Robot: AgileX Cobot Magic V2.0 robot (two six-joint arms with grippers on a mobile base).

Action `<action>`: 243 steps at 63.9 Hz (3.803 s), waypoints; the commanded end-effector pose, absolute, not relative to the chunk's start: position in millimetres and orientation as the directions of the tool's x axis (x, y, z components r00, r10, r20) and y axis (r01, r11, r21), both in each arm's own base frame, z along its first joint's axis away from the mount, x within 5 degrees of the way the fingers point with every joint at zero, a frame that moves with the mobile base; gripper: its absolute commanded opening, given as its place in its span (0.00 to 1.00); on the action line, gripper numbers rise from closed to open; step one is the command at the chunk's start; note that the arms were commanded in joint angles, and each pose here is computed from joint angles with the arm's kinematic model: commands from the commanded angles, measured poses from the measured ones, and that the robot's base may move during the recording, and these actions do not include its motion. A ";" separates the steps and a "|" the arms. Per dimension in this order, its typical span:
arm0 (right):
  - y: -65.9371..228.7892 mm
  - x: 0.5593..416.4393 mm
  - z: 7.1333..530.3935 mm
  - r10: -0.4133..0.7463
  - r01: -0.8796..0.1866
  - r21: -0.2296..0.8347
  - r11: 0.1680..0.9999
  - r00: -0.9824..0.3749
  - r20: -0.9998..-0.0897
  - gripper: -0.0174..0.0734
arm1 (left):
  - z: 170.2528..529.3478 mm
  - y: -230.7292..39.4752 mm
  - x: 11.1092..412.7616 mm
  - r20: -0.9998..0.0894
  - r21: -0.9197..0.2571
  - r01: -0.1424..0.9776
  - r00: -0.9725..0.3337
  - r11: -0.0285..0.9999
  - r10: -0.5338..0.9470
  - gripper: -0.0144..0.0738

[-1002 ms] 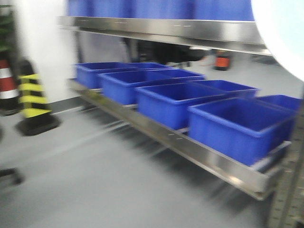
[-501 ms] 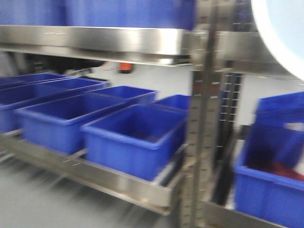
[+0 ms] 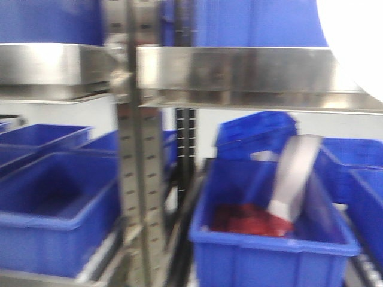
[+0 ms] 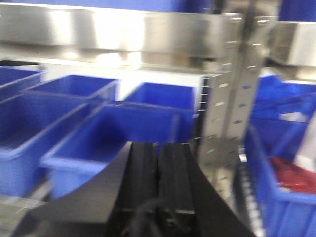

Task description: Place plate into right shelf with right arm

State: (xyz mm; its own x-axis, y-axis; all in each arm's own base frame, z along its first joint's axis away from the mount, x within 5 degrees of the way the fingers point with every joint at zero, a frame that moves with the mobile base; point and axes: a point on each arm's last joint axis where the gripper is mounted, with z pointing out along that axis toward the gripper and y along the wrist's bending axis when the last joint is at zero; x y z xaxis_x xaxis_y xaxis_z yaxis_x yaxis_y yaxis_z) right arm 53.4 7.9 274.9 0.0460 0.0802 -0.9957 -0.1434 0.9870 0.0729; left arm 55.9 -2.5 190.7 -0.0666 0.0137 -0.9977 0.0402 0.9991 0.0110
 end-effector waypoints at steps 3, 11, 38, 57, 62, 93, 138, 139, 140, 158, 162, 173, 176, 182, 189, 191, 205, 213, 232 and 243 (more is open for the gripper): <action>6.8 50.9 296.0 0.092 -0.141 0.069 0.988 0.166 -0.982 0.25 | 195.8 -2.5 56.4 -1.000 0.010 0.042 0.013 0.999 0.009 0.11; 6.8 50.9 296.0 0.092 -0.141 0.069 0.988 0.166 -0.982 0.25 | 195.8 -2.5 56.4 -1.000 0.010 0.042 0.013 0.999 0.009 0.11; 6.8 50.9 296.0 0.092 -0.141 0.069 0.988 0.166 -0.982 0.25 | 195.8 -2.5 56.4 -1.000 0.010 0.042 0.013 0.999 0.009 0.11; 6.8 50.9 296.0 0.092 -0.141 0.069 0.988 0.166 -0.982 0.25 | 195.8 -2.5 56.4 -1.000 0.010 0.042 0.013 0.999 0.009 0.11; 6.8 50.9 296.0 0.092 -0.141 0.069 0.988 0.166 -0.982 0.25 | 195.8 -2.5 56.4 -1.000 0.010 0.042 0.013 0.999 0.009 0.11; 6.4 50.0 300.8 0.099 -0.142 0.069 0.987 0.218 -0.971 0.25 | 195.8 -2.5 56.4 -1.000 0.010 0.042 0.013 0.999 0.009 0.11; 13.1 88.8 452.6 0.146 -0.172 0.108 0.979 0.228 -0.963 0.25 | 195.8 -2.5 56.4 -1.000 0.010 0.042 0.013 0.999 0.009 0.11; 13.6 92.1 455.8 0.147 -0.173 0.108 0.979 0.228 -0.963 0.25 | 195.8 -2.5 56.4 -1.000 0.010 0.042 0.013 0.999 0.009 0.11; 14.1 96.6 456.5 0.146 -0.172 0.109 0.979 0.219 -0.965 0.25 | 195.8 -2.5 56.4 -1.000 0.010 0.042 0.013 0.999 0.009 0.11; 33.8 183.0 501.0 0.158 -0.214 0.112 0.970 0.212 -0.964 0.25 | 195.8 -2.5 56.4 -1.000 0.010 0.042 0.013 0.999 0.009 0.11; 41.5 204.2 503.2 0.158 -0.229 0.113 0.967 0.191 -0.969 0.25 | 195.8 -2.5 56.4 -1.000 0.010 0.042 0.013 0.999 0.009 0.11; 64.4 262.5 508.0 0.150 -0.261 0.096 0.961 0.198 -0.969 0.25 | 195.8 -2.5 56.4 -1.000 0.010 0.042 0.013 0.999 0.009 0.11; 68.6 280.0 504.8 0.137 -0.256 0.086 0.963 0.189 -0.972 0.25 | 195.8 -2.5 56.4 -1.000 0.010 0.042 0.013 0.999 0.009 0.11; 74.9 305.3 498.4 0.121 -0.254 0.081 0.964 0.148 -0.982 0.25 | 195.8 -2.5 56.4 -1.000 0.010 0.042 0.013 0.999 0.009 0.11; 81.7 328.8 484.4 0.098 -0.253 0.081 0.964 0.053 -0.994 0.25 | 195.8 -2.5 56.4 -1.000 0.010 0.042 0.013 0.999 0.009 0.11; 83.1 333.7 480.4 0.091 -0.253 0.081 0.964 0.028 -0.995 0.25 | 195.8 -2.5 56.4 -1.000 0.010 0.042 0.013 0.999 0.009 0.11; 90.0 354.8 454.9 0.066 -0.251 0.082 0.964 -0.072 -0.995 0.25 | 195.8 -2.5 56.4 -1.000 0.010 0.042 0.013 0.999 0.009 0.11; 92.3 354.3 451.9 0.057 -0.257 0.082 0.963 -0.103 -0.993 0.26 | 195.8 -2.5 56.4 -1.000 0.010 0.042 0.013 0.999 0.009 0.11; 93.0 352.0 439.2 0.024 -0.258 0.087 0.962 -0.239 -0.971 0.71 | 195.8 -2.5 56.4 -1.000 0.010 0.042 0.013 0.999 0.009 0.11; 92.3 351.9 443.4 0.035 -0.257 0.087 0.962 -0.203 -0.979 0.67 | 195.8 -2.5 56.4 -1.000 0.010 0.042 0.013 0.999 0.009 0.11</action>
State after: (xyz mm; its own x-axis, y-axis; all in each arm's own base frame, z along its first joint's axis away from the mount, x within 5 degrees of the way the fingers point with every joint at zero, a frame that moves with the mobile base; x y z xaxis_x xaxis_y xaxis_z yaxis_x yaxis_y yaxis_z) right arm 364.5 97.1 401.2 -0.3896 -0.0090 -0.9209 -0.2483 0.9640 0.0956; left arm 55.9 -2.5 190.7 -0.0666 0.0137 -0.9977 0.0402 0.9991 0.0110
